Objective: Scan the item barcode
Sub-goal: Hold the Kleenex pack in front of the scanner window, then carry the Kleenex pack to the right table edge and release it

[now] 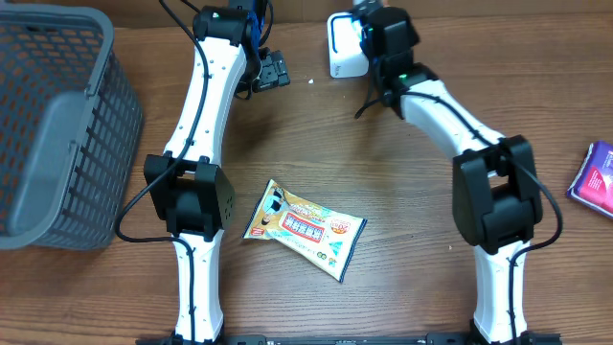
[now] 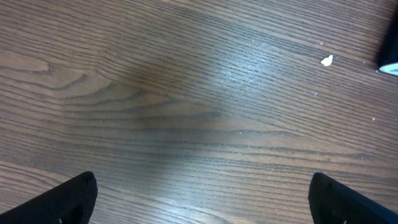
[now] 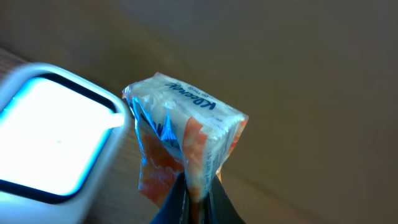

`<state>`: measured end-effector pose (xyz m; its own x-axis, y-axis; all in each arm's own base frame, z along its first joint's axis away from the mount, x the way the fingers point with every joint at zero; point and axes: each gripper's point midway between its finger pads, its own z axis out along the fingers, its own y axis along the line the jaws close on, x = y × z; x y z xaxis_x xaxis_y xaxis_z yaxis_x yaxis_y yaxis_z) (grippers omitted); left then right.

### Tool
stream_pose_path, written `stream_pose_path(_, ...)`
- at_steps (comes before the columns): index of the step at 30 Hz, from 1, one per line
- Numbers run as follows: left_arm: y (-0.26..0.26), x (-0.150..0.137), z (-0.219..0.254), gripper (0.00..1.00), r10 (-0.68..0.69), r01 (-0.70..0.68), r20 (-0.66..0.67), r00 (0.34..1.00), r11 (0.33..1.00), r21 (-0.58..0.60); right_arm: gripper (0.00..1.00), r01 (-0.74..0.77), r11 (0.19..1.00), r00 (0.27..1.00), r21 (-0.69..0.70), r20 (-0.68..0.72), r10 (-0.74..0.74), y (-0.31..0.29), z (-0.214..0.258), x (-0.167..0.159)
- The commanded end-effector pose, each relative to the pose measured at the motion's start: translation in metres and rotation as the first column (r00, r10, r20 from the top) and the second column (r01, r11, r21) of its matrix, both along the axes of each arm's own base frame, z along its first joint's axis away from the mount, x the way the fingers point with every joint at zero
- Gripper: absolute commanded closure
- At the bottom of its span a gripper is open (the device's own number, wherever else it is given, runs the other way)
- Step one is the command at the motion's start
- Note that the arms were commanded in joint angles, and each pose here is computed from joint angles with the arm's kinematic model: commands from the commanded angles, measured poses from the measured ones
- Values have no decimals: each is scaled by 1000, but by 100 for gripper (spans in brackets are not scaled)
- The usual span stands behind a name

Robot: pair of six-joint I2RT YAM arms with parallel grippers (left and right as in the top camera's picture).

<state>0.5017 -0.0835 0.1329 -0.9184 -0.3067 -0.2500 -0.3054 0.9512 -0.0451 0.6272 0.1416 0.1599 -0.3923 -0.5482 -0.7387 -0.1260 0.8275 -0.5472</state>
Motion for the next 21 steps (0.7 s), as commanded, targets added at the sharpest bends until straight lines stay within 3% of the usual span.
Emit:
stream_pose_path(1,2,0,-5,0,20,-20,-10,1000,1000,0,96,233,948,966,217,64,-252,-68,50,-3)
stream_pose_path(5,2,0,-5,0,21,-21,-10,1000,1000,0,96,390,860,908,329,16,-418,-141,68,-20)
stream_pose_path(11,2,0,-5,0,20,-20,-10,1000,1000,0,96,621,636,764,459,-174,-621,-263,54,-66)
stream_pose_path(16,2,0,-5,0,20,-20,-10,1000,1000,0,96,808,344,553,479,-412,-725,-362,7,-132)
stream_pose_path(21,2,0,-5,0,20,-20,-10,1000,1000,0,96,851,141,435,507,-528,-729,-429,-13,-182)
